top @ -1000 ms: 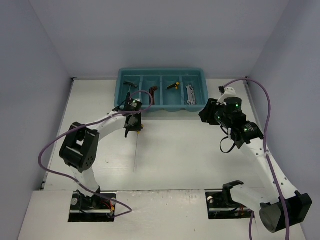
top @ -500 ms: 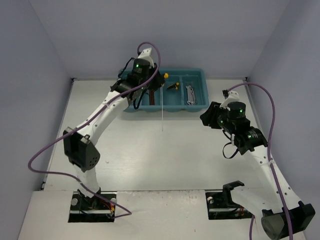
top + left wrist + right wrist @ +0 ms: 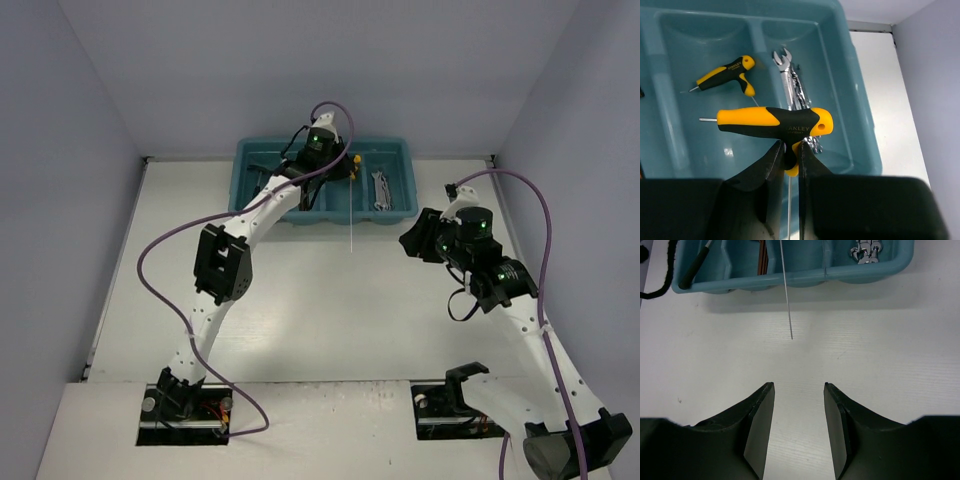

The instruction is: Sort the tools into containers

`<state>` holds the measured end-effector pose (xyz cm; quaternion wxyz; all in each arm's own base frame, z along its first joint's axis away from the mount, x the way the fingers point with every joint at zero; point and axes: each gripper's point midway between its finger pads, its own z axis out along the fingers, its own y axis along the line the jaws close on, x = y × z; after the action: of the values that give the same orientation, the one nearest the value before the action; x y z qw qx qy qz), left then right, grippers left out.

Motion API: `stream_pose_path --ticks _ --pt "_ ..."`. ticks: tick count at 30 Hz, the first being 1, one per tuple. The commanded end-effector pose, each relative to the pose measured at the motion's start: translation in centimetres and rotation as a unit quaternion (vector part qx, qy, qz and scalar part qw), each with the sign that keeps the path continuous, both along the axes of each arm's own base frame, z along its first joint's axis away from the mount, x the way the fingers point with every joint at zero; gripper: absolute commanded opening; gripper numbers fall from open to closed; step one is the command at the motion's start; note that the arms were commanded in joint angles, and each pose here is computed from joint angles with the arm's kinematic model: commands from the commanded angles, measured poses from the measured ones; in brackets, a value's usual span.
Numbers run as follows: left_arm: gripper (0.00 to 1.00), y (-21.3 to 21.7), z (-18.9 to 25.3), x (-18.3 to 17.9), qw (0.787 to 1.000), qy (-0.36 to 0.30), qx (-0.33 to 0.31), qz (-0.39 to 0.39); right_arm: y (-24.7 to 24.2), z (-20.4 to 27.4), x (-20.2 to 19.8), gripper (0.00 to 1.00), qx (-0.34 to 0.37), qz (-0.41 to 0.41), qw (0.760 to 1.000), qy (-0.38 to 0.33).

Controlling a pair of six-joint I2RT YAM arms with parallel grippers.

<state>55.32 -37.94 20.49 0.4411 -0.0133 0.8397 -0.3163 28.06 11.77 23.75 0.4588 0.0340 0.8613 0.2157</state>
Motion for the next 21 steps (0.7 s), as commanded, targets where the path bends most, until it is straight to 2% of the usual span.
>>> stream_pose_path --ticks 1,6,12,13,15,21 --pt "0.02 1.1 8.7 3.5 0.99 -0.101 -0.097 0.025 -0.2 1.3 -0.1 0.42 0.001 0.001 1.0 -0.019" --pt "0.13 0.3 4.7 5.0 0.991 -0.086 -0.099 0.004 -0.3 0.8 -0.1 0.42 -0.009 0.004 1.0 -0.013" --pt "0.43 1.0 2.1 6.0 0.993 -0.07 -0.092 0.003 -0.2 0.1 0.3 0.43 -0.019 0.009 1.0 -0.002" --pt "0.5 1.1 2.2 6.1 0.993 -0.073 -0.096 0.004 -0.2 0.0 0.4 0.43 -0.02 0.01 1.0 -0.001" --pt "0.58 1.1 3.1 6.2 0.991 -0.087 -0.104 0.003 -0.1 -0.1 0.5 0.43 -0.021 0.01 1.0 0.002" --pt "0.61 1.5 7.8 4.9 0.984 -0.113 -0.135 0.0 0.2 -0.2 1.4 0.43 -0.026 0.014 1.0 0.009"
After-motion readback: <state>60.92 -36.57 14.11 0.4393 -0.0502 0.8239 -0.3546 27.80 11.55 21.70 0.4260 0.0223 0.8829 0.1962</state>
